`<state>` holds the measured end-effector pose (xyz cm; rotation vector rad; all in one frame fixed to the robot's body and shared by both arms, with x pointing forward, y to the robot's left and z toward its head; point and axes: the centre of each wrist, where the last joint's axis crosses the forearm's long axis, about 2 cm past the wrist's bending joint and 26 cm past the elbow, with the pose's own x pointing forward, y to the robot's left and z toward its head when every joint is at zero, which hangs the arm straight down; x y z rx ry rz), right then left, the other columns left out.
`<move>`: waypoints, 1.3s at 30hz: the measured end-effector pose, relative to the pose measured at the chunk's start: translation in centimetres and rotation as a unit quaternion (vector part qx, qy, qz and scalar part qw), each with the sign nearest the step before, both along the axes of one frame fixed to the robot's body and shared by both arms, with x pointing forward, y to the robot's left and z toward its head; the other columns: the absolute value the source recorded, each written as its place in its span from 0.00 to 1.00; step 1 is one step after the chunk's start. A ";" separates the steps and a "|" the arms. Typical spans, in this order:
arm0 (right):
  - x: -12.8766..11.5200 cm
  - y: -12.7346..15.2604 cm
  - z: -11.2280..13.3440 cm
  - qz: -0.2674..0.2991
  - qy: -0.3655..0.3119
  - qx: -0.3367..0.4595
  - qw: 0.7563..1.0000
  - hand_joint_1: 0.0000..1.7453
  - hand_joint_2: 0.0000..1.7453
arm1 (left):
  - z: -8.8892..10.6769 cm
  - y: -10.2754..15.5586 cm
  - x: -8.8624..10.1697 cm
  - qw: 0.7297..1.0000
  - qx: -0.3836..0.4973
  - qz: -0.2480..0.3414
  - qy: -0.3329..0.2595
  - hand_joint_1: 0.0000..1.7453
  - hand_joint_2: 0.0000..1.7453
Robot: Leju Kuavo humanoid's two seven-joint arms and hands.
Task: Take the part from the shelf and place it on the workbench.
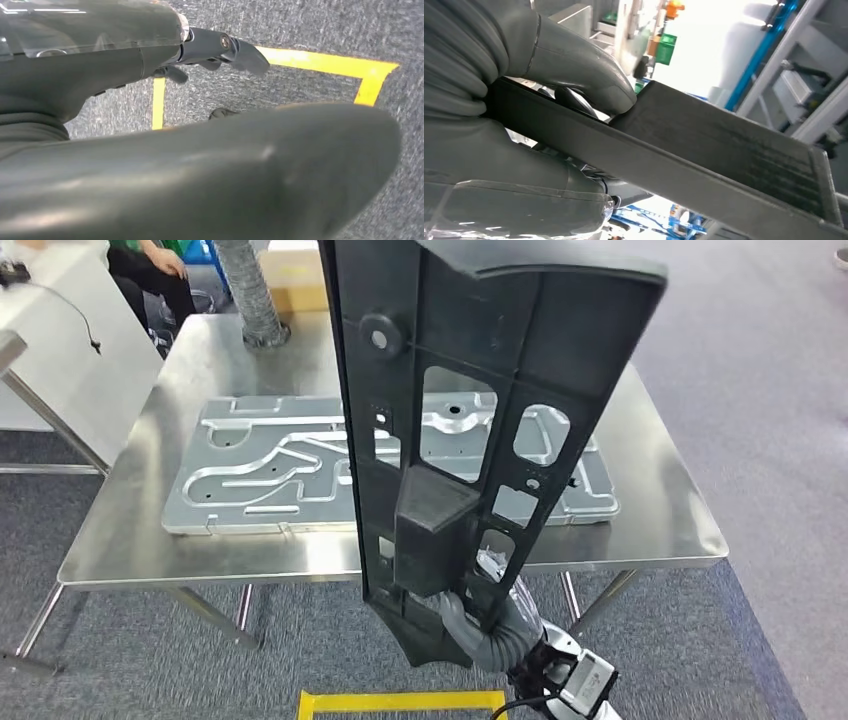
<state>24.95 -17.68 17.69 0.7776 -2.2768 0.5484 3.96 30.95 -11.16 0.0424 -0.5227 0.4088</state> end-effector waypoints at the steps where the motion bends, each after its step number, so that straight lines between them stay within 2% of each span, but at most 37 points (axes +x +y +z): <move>1: 0.0 0.0 0.2 -0.005 -0.005 0.001 1.000 1.00 1.00 | 0.0 0.0 0.0 1.000 0.000 0.000 0.000 0.00 0.00; 11: 0.9 -2.0 2.1 -0.068 -0.041 0.015 0.997 1.00 1.00 | 0.0 0.0 0.1 1.000 0.000 0.003 0.000 0.00 0.00; 13: 1.5 -2.8 2.6 -0.104 -0.049 0.006 0.993 1.00 1.00 | 0.0 -0.1 0.1 1.000 0.000 0.005 -0.003 0.00 0.00; 14: 1.9 -3.4 2.9 -0.144 -0.057 -0.010 0.988 1.00 1.00 | 0.0 -0.1 0.2 1.000 0.001 0.007 -0.004 0.00 0.00; 15: 2.5 -4.2 3.3 -0.207 -0.069 -0.039 0.975 1.00 1.00 | 0.0 -0.1 0.2 1.000 0.002 0.009 -0.005 0.00 0.00; 16: 3.2 -5.1 3.9 -0.290 -0.086 -0.077 0.950 1.00 1.00 | 0.0 -0.1 0.2 1.000 0.004 0.012 -0.006 0.00 0.00; 17: 4.0 -6.1 4.6 -0.381 -0.108 -0.119 0.911 1.00 1.00 | 0.0 -0.1 0.2 1.000 0.006 0.014 -0.007 0.00 0.00; 18: 4.8 -7.0 5.4 -0.465 -0.137 -0.155 0.861 1.00 1.00 | 0.0 -0.1 0.3 1.000 0.008 0.015 -0.008 0.00 0.00; 19: 5.5 -7.8 6.1 -0.527 -0.168 -0.188 0.811 1.00 1.00 | 0.0 -0.1 0.3 1.000 0.009 0.015 -0.009 0.00 0.00; 20: 6.1 -8.3 6.6 -0.567 -0.195 -0.214 0.771 1.00 1.00 | 0.0 -0.2 0.3 1.000 0.010 0.015 -0.010 0.00 0.00; 21: 6.5 -8.7 6.8 -0.586 -0.211 -0.233 0.747 1.00 1.00 | 0.0 -0.2 0.3 1.000 0.010 0.014 -0.010 0.00 0.00; 25: 7.8 -9.6 6.6 -0.618 -0.189 -0.281 0.709 1.00 1.00 | 0.0 -0.2 0.2 1.000 0.008 0.010 -0.011 0.00 0.00; 30: 11.6 -11.2 7.3 -0.652 -0.205 -0.430 0.590 1.00 1.00 | 0.1 0.0 0.5 1.000 0.006 0.002 -0.014 0.00 0.00; 33: 13.5 -11.4 7.6 -0.648 -0.227 -0.480 0.546 1.00 1.00 | 0.0 0.1 0.4 1.000 0.006 0.000 -0.014 0.00 0.00; 36: 16.3 -10.6 8.1 -0.622 -0.252 -0.528 0.521 1.00 1.00 | 0.1 0.1 0.8 1.000 0.006 -0.002 -0.021 0.00 0.00; 39: 18.0 -9.3 6.9 -0.568 -0.270 -0.574 0.525 1.00 1.00 | 0.1 0.1 1.0 1.000 0.007 -0.002 -0.025 0.00 0.00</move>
